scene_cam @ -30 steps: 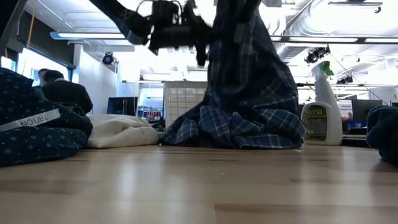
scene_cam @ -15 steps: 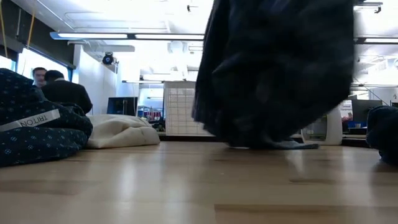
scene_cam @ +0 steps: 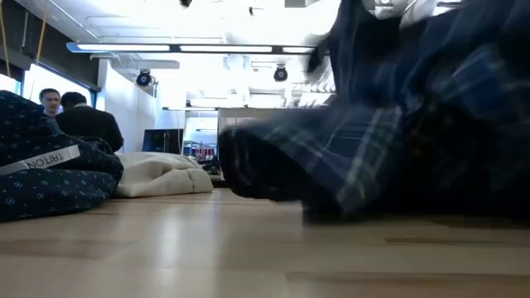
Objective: Fold Laundry from Bin
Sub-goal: Fold the blue checkered long sleeve
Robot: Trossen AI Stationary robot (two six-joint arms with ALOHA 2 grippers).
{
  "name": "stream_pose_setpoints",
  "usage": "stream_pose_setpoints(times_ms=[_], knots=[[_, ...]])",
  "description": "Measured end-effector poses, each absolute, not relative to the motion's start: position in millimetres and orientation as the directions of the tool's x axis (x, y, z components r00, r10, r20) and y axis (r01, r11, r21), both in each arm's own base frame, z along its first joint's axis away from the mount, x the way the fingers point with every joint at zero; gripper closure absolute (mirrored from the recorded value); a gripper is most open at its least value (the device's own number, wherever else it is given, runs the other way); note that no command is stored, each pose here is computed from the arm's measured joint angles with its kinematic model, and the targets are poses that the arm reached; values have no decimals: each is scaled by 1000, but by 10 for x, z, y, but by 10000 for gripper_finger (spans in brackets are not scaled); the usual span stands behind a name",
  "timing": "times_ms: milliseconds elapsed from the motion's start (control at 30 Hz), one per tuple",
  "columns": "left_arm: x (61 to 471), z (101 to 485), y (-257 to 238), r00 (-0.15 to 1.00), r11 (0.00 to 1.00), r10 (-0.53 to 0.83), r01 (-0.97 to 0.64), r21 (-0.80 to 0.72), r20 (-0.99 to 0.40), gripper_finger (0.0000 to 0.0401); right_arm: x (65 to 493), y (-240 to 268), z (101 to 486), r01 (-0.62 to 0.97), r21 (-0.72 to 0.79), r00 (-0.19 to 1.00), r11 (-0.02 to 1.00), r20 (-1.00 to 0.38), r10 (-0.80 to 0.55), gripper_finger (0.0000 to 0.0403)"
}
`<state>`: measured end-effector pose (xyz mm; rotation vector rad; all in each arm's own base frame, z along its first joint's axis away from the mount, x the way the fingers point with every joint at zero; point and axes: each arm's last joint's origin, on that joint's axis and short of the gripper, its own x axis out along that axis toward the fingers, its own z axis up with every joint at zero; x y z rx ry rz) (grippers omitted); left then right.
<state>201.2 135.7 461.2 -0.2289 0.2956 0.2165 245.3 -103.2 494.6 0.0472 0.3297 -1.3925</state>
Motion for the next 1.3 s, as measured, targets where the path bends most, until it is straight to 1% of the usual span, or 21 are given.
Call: stream_pose_setpoints(times_ms=[67, 133, 200, 267, 367, 467, 567, 633, 767, 867, 1000, 1067, 1167, 1200, 1300], knots=[[1970, 4450, 1360, 860, 926, 243, -343, -156, -448, 400, 2416, -1154, 4792, 956, -39, 243, 291, -448, -860, 403], [1964, 4268, 1355, 803, 911, 248, -383, -150, -543, 400, 2420, -1291, 4638, 935, 24, 294, 354, -610, -736, 403], [2010, 4048, 1360, 779, 909, 207, -376, -177, -591, 400, 2477, -1390, 4511, 912, 53, 322, 406, -706, -632, 403], [2099, 3818, 1332, 800, 918, 129, -320, -235, -586, 398, 2556, -1419, 4447, 885, 81, 361, 459, -742, -565, 403], [2258, 3472, 1271, 854, 914, 21, -227, -336, -520, 387, 2668, -1437, 4421, 861, 97, 403, 500, -729, -553, 403], [2455, 3073, 1181, 893, 889, -40, -173, -423, -448, 364, 2713, -1449, 4455, 845, 106, 441, 524, -693, -571, 403], [2695, 2766, 1004, 950, 882, -88, -66, -467, -300, 327, 2696, -1468, 4501, 840, 124, 465, 528, -666, -584, 403], [2874, 2569, 889, 970, 871, -63, -62, -487, -236, 299, 2686, -1493, 4513, 835, 133, 477, 534, -660, -581, 403], [3298, 2206, 735, 972, 869, 70, -169, -464, -223, 250, 2674, -1528, 4514, 796, 141, 515, 588, -669, -537, 403], [3687, 2046, 637, 958, 867, 139, -241, -436, -252, 225, 2691, -1531, 4523, 755, 121, 545, 644, -661, -515, 403], [4211, 1848, 572, 941, 854, 186, -296, -427, -281, 212, 2710, -1534, 4538, 698, 69, 575, 713, -647, -500, 403], [4434, 1761, 589, 909, 822, 227, -372, -432, -350, 211, 2712, -1533, 4538, 673, 40, 580, 739, -648, -494, 403], [4679, 1581, 630, 819, 767, 287, -507, -393, -496, 213, 2713, -1518, 4530, 621, 31, 601, 783, -659, -451, 403], [4759, 1532, 642, 807, 762, 285, -518, -388, -517, 216, 2710, -1509, 4530, 604, 35, 610, 796, -663, -434, 403], [4973, 1464, 656, 821, 797, 194, -451, -402, -536, 235, 2680, -1479, 4544, 562, 39, 628, 826, -670, -396, 403]])
